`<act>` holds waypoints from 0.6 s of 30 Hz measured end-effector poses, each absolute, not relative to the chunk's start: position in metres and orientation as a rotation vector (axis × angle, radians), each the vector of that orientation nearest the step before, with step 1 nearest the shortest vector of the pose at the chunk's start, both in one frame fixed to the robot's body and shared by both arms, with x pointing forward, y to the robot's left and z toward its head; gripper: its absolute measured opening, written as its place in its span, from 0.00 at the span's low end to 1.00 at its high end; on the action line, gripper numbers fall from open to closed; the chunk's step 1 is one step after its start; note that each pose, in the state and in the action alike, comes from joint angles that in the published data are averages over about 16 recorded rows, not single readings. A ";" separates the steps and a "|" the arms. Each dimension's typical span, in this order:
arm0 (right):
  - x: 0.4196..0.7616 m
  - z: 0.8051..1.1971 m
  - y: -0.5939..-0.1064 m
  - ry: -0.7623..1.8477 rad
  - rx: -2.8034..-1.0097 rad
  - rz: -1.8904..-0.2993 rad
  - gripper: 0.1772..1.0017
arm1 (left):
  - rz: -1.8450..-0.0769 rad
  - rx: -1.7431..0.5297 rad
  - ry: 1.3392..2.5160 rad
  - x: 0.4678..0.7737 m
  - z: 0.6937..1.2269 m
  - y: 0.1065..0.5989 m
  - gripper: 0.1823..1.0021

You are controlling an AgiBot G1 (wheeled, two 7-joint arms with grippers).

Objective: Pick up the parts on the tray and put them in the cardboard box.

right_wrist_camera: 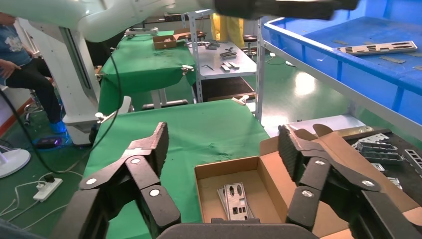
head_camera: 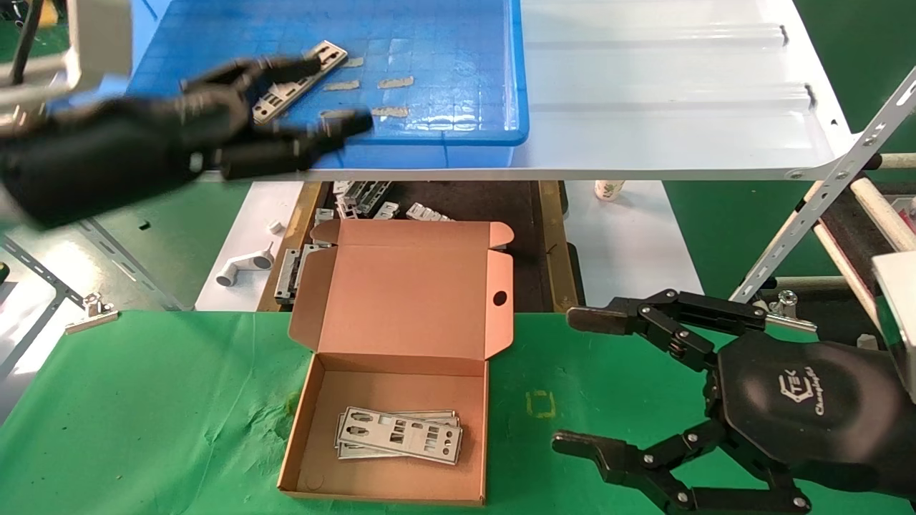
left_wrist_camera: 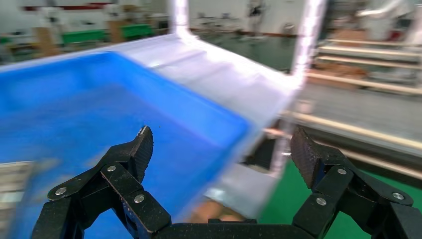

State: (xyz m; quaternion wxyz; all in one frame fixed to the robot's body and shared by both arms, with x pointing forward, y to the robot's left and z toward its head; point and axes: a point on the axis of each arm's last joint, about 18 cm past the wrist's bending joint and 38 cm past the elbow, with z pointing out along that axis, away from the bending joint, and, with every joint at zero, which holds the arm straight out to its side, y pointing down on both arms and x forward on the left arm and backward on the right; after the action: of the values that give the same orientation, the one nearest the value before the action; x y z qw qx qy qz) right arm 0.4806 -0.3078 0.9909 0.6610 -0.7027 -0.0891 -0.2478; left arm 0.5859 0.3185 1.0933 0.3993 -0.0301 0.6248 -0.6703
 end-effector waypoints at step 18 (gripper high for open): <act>0.481 0.991 -0.308 -0.202 -1.589 -0.560 0.36 | -1.360 -0.323 1.516 0.666 1.163 0.355 1.00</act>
State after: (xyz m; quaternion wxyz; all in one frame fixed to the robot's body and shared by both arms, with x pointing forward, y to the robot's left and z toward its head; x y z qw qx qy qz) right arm 0.4806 -0.3078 0.9909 0.6610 -0.7027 -0.0891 -0.2478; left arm 0.6660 0.3545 1.1633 0.5140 -0.1342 0.6306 -0.5658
